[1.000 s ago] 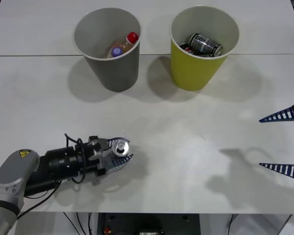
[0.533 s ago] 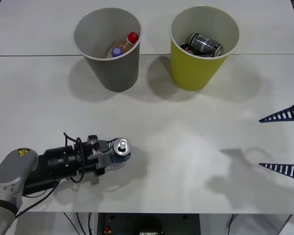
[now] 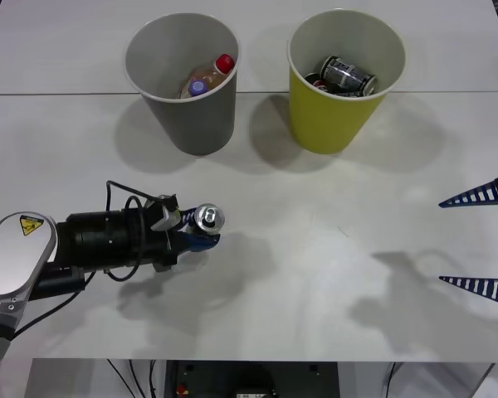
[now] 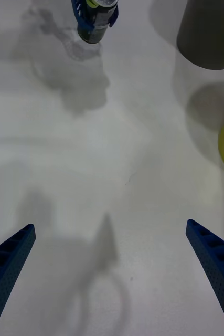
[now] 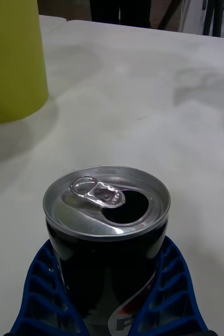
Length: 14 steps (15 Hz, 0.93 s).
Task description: Put the can into the green bin and the plastic bottle into the gray bin
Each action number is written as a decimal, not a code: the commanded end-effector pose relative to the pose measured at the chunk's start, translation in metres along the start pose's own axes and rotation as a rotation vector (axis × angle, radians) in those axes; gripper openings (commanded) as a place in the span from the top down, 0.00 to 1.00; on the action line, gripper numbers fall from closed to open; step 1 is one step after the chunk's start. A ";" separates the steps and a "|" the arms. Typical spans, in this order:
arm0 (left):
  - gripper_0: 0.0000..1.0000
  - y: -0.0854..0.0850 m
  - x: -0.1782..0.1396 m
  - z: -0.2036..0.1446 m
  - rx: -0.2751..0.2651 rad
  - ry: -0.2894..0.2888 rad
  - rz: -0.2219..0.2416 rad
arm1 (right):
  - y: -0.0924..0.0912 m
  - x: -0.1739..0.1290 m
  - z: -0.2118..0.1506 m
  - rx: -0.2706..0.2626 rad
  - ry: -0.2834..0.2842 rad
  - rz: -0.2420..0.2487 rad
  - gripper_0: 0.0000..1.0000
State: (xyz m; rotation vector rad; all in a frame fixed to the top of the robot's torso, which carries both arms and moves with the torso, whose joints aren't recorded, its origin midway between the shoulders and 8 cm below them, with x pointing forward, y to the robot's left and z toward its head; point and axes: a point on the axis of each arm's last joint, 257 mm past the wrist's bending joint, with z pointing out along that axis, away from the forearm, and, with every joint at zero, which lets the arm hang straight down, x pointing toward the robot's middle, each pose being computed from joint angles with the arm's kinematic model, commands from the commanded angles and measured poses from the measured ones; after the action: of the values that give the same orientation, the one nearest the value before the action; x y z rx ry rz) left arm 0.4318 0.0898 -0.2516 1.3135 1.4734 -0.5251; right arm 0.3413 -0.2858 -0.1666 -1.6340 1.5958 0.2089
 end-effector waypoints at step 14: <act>1.00 0.056 -0.156 0.014 0.017 0.339 -0.033 | 0.000 0.000 0.000 0.000 0.000 0.000 0.00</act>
State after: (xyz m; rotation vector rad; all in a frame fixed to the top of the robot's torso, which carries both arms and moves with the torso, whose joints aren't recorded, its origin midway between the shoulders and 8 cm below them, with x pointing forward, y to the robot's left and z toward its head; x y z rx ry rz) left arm 0.4668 0.0309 -0.1067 1.4479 1.7648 -0.3440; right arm 0.3413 -0.2858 -0.1666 -1.6340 1.5958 0.2090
